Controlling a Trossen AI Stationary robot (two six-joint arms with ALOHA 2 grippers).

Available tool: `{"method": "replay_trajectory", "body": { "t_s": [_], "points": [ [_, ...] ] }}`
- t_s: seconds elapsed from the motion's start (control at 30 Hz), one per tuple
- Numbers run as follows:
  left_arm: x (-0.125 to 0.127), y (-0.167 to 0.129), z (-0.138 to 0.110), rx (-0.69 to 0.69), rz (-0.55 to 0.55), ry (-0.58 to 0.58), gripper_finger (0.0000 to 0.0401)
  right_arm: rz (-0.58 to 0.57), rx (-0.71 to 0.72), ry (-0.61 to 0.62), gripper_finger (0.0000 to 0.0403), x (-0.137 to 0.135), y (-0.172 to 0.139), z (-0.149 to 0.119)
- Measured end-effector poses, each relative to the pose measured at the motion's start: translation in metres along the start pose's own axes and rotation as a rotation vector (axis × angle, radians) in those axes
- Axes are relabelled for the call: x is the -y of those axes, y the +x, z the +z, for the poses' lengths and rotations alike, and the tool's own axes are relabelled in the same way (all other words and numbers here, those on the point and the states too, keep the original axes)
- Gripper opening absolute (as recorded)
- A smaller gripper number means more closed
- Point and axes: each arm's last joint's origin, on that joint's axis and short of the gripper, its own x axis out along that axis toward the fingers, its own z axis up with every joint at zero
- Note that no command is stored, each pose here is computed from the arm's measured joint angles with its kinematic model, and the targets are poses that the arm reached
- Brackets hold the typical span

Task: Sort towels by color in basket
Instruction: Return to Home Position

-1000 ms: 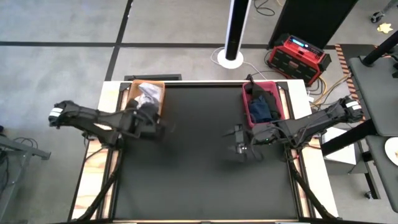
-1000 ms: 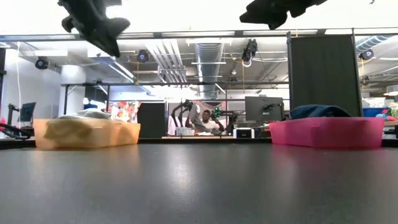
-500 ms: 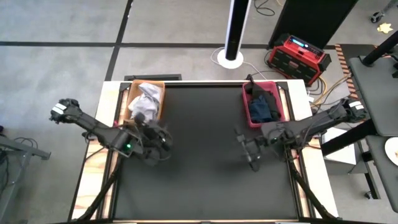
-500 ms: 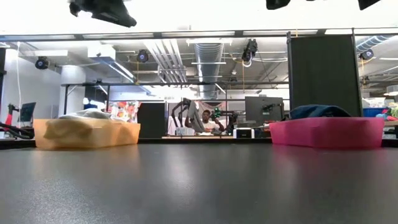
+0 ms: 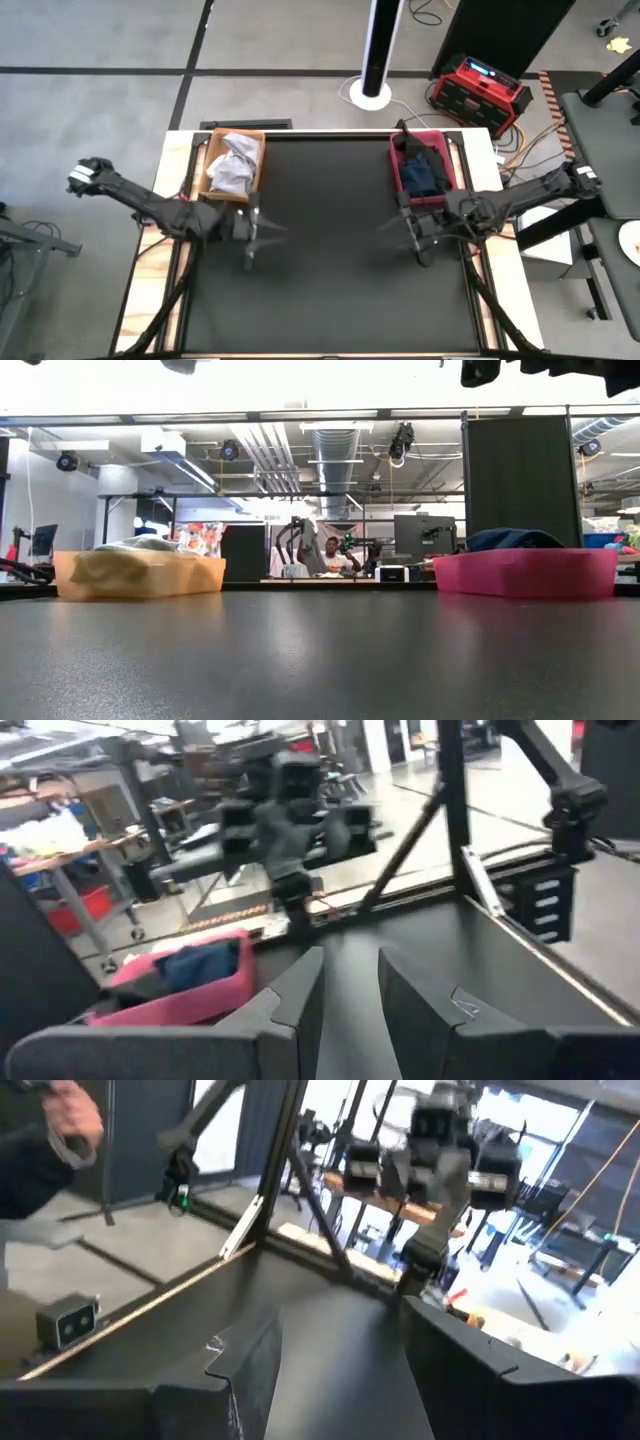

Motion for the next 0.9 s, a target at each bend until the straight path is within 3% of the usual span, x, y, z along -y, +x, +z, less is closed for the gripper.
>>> {"method": "replay_trajectory", "body": {
  "t_s": [0.37,0.67,0.9],
  "points": [
    [-0.043,-0.045,-0.034,0.060,0.069,-0.044,0.0082,-0.025,0.073,-0.030,0.0196,-0.004,-0.026,-0.001],
    [-0.045,-0.082,-0.050,0.131,0.097,-0.049,0.0082,-0.046,0.139,-0.030,0.0196,-0.012,-0.053,-0.014],
    [-0.046,-0.108,-0.052,0.209,0.115,-0.051,0.0082,-0.092,0.286,-0.039,0.0196,-0.017,-0.085,-0.019]
  ]
}}
